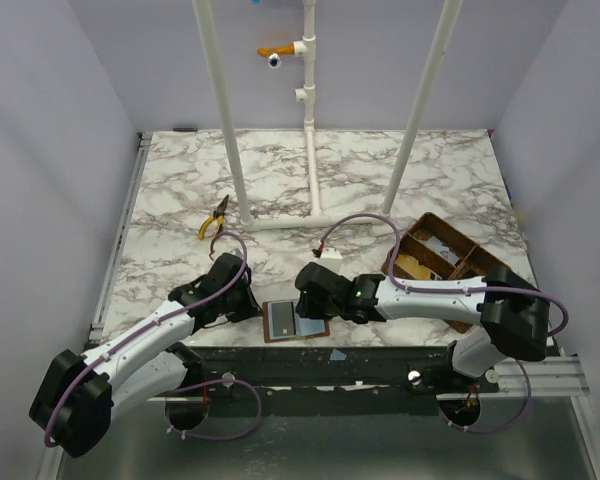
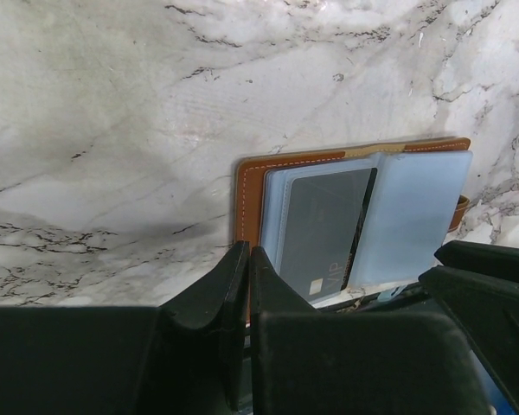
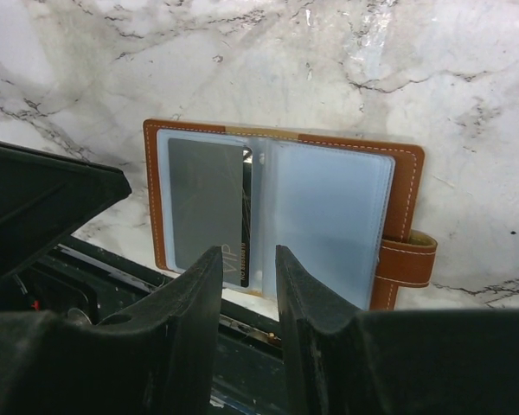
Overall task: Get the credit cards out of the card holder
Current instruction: Remove the credit card from the card holder.
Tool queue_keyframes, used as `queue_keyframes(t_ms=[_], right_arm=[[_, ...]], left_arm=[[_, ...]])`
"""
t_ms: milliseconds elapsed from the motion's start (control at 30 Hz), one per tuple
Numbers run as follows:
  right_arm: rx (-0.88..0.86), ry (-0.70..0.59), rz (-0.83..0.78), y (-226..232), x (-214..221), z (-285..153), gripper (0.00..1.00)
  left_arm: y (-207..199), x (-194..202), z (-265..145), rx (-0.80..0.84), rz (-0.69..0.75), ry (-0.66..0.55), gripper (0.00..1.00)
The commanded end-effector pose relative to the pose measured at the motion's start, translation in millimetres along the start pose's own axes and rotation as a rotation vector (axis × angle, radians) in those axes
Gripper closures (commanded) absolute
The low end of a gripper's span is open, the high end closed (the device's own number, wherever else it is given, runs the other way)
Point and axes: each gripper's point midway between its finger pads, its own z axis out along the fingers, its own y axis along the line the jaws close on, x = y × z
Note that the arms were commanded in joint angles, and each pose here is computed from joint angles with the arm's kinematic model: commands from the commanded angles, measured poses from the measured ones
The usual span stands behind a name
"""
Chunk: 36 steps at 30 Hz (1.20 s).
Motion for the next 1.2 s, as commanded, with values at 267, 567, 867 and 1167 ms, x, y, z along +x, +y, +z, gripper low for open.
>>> queue_keyframes(t_ms=[267, 567, 867, 1167], right_arm=[[-0.065, 0.011, 0.018, 16.9, -0.6, 5.2, 0.65], [-0.121, 0.057, 0.074, 8.5, 12.5, 18.5, 0.65], [-0.139, 0.089, 0.117, -0.5, 19.4, 26.8, 0.66], [-0.165, 0.092, 0.154, -4.2, 18.8, 31.2, 0.69]], left_arm=[[-2.7, 3.7, 9.6, 0.031, -0.014, 0.01, 0.93], [-13.8, 9.6, 11.3, 0.065, -0.001, 0.034, 0.94], [-17.2, 18.2, 16.4, 0.057, 0.01, 0.063, 0.95], [-20.2, 20.4, 19.0, 0.05, 0.02, 0.075, 0.95]])
